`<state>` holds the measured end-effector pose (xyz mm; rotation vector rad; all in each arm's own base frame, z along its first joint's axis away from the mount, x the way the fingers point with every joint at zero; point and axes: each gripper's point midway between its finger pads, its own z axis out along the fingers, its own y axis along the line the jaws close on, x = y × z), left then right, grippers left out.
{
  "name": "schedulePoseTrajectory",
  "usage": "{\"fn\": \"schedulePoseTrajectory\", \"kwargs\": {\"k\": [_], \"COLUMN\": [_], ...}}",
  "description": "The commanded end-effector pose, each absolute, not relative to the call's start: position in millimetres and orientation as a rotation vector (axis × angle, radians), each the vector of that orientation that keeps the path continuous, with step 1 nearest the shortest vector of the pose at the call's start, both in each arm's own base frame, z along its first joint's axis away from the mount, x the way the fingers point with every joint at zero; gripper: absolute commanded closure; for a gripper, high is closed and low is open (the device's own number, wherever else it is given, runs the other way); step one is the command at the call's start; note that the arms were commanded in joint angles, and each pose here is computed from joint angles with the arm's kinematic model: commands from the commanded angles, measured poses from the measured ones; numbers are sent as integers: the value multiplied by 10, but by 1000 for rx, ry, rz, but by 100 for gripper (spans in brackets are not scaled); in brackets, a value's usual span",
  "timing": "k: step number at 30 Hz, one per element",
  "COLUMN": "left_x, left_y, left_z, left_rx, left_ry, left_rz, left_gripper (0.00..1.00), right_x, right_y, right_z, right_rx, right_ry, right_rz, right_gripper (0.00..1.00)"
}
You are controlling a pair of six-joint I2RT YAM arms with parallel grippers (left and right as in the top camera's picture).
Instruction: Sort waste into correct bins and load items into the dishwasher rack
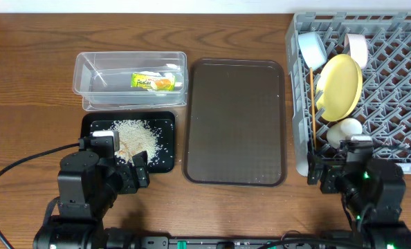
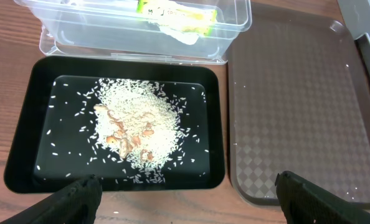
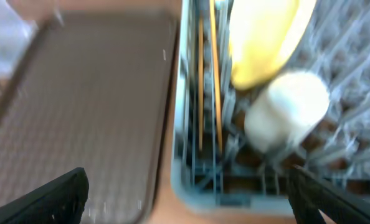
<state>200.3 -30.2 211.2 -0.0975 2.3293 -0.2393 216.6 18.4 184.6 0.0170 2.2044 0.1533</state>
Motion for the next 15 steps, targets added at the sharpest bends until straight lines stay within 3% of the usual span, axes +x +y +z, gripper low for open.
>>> {"fn": "schedulePoseTrajectory", "kwargs": {"k": [1, 15], "left_x": [1994, 1995], "left_y": [-312, -312], "left_z": [2093, 2094], "left_rx": [-77, -77], "left_ry": [2335, 2334], "left_rz": [-237, -237], "left_gripper": [8, 8], "right_x": [2175, 2420], "right_y": [194, 143], "right_z": [1967, 2129], "right_rx": [-9, -14], "right_ry": [2074, 1461], "right_rz": [144, 107], "right_gripper": [1, 1]}}
